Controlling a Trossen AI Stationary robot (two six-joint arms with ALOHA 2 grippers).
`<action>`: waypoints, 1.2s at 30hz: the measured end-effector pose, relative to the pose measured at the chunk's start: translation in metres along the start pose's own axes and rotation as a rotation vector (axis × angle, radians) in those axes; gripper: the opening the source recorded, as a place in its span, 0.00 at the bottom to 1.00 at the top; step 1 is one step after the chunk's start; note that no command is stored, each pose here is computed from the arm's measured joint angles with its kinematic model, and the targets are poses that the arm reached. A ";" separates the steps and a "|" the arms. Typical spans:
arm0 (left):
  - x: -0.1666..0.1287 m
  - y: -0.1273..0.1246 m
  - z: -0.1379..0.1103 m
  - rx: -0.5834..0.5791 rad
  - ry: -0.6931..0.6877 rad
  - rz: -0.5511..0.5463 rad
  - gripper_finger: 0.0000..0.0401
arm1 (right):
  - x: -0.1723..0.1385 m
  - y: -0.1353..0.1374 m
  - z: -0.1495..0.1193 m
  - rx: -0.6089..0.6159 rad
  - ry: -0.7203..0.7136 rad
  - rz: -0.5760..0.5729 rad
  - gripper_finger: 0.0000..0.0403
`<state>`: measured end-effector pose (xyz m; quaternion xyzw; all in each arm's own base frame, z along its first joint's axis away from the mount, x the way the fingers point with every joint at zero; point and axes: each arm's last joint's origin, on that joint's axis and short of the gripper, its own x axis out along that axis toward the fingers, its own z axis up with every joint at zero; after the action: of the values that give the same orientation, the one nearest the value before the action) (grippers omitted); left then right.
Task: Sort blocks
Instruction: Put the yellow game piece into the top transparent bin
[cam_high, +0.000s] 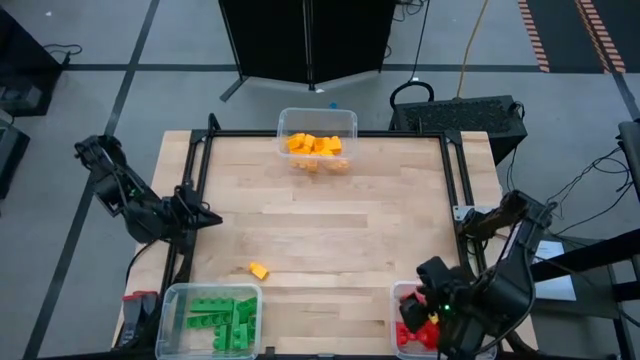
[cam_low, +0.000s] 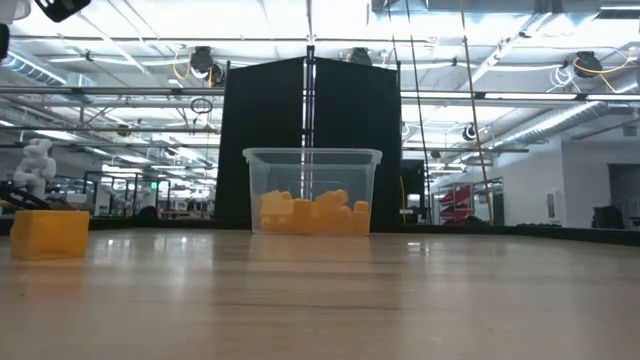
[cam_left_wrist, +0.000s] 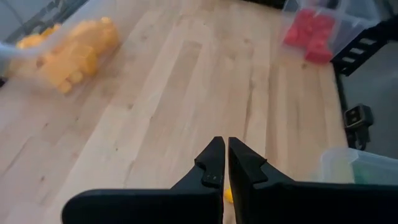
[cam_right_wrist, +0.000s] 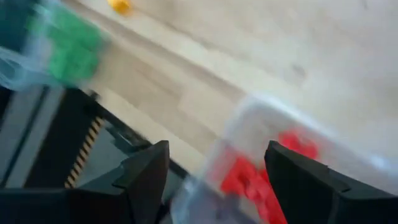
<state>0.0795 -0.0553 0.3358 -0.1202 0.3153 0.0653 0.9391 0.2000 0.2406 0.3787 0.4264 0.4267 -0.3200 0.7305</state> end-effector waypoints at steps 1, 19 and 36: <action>0.003 -0.002 -0.001 -0.007 0.014 0.015 0.01 | -0.002 0.002 0.003 -0.013 -0.031 0.024 0.64; 0.113 -0.030 -0.003 -0.594 0.575 0.360 0.00 | 0.006 0.008 0.018 -0.145 -0.117 0.020 0.64; 0.210 -0.014 -0.017 -0.615 0.926 0.463 0.00 | 0.007 0.008 0.017 -0.209 -0.119 0.016 0.64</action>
<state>0.2389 -0.0634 0.1980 -0.3304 0.6762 0.2970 0.5877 0.2154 0.2280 0.3802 0.3317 0.4102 -0.2928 0.7975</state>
